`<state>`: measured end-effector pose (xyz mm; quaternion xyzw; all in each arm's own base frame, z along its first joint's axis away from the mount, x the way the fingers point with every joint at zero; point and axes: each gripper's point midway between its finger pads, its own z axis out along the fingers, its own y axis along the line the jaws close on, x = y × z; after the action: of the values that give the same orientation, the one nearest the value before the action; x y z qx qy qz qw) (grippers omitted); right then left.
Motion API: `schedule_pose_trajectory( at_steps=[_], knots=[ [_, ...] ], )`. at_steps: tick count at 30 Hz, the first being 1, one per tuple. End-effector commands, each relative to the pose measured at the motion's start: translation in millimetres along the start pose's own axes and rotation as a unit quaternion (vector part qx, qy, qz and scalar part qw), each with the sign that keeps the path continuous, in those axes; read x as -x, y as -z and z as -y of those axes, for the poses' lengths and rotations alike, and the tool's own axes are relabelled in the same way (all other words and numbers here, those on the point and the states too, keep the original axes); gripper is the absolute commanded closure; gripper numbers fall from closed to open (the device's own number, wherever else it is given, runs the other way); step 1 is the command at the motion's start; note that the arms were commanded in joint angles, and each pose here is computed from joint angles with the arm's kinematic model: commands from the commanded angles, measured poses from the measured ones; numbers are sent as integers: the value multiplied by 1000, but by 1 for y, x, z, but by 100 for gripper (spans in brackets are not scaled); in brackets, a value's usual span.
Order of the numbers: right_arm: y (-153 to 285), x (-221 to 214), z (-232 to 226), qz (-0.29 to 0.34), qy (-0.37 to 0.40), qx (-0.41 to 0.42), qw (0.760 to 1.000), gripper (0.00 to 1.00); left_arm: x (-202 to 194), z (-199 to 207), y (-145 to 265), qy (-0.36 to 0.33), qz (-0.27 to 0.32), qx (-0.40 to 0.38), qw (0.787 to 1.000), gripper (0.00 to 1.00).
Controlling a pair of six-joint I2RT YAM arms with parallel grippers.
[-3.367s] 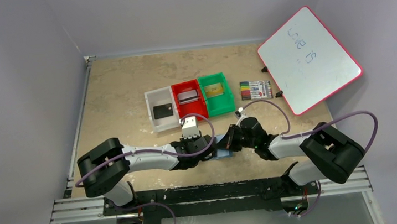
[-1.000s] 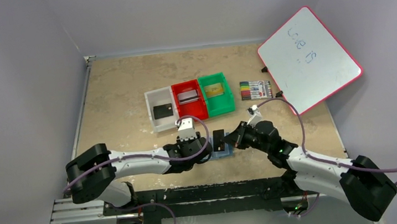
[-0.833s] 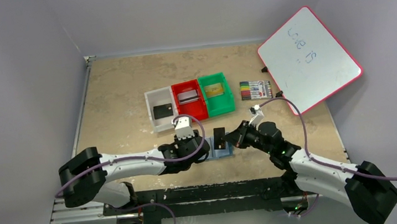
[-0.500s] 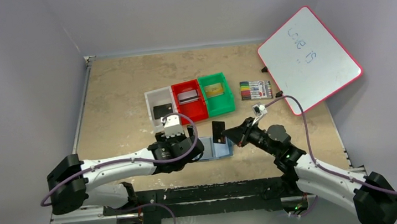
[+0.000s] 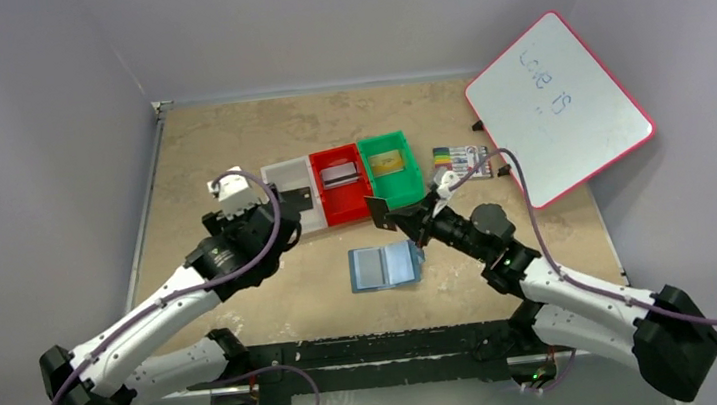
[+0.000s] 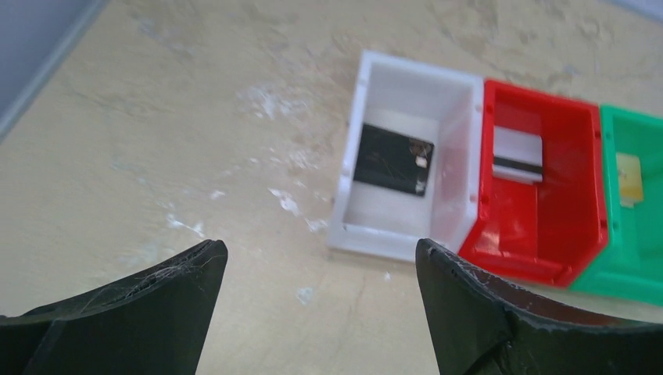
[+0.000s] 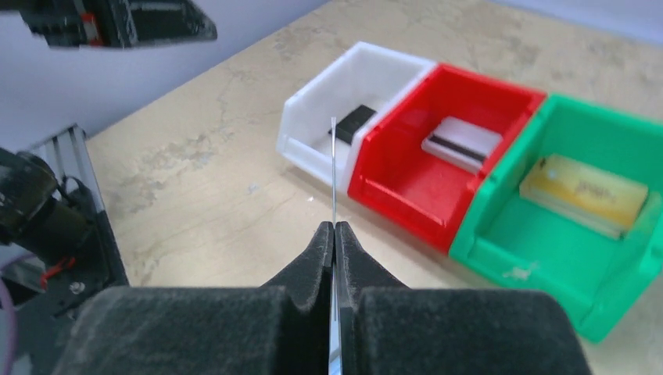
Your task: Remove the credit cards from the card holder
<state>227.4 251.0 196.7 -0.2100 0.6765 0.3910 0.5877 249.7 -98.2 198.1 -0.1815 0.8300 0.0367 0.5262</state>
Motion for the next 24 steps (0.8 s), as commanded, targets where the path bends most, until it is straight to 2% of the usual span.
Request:
schedule_pose_trajectory(
  at_steps=[1, 4, 8, 16, 24],
  knots=[
    [-30, 35, -25, 24, 190, 49, 980, 100, 53, -52, 14, -20, 91, 79, 993, 8],
    [-53, 38, -31, 10, 263, 51, 963, 100, 66, -72, 21, -14, 128, 102, 986, 6],
    [-92, 41, -22, -18, 286, 26, 958, 100, 74, -97, 29, 7, 167, 131, 977, 6],
    [-165, 36, -21, -59, 365, 35, 929, 100, 88, -132, 45, 77, 223, 156, 959, 6],
    [-217, 10, -10, -101, 399, 30, 911, 100, 79, -109, 32, 28, 187, 146, 971, 3]
  ],
)
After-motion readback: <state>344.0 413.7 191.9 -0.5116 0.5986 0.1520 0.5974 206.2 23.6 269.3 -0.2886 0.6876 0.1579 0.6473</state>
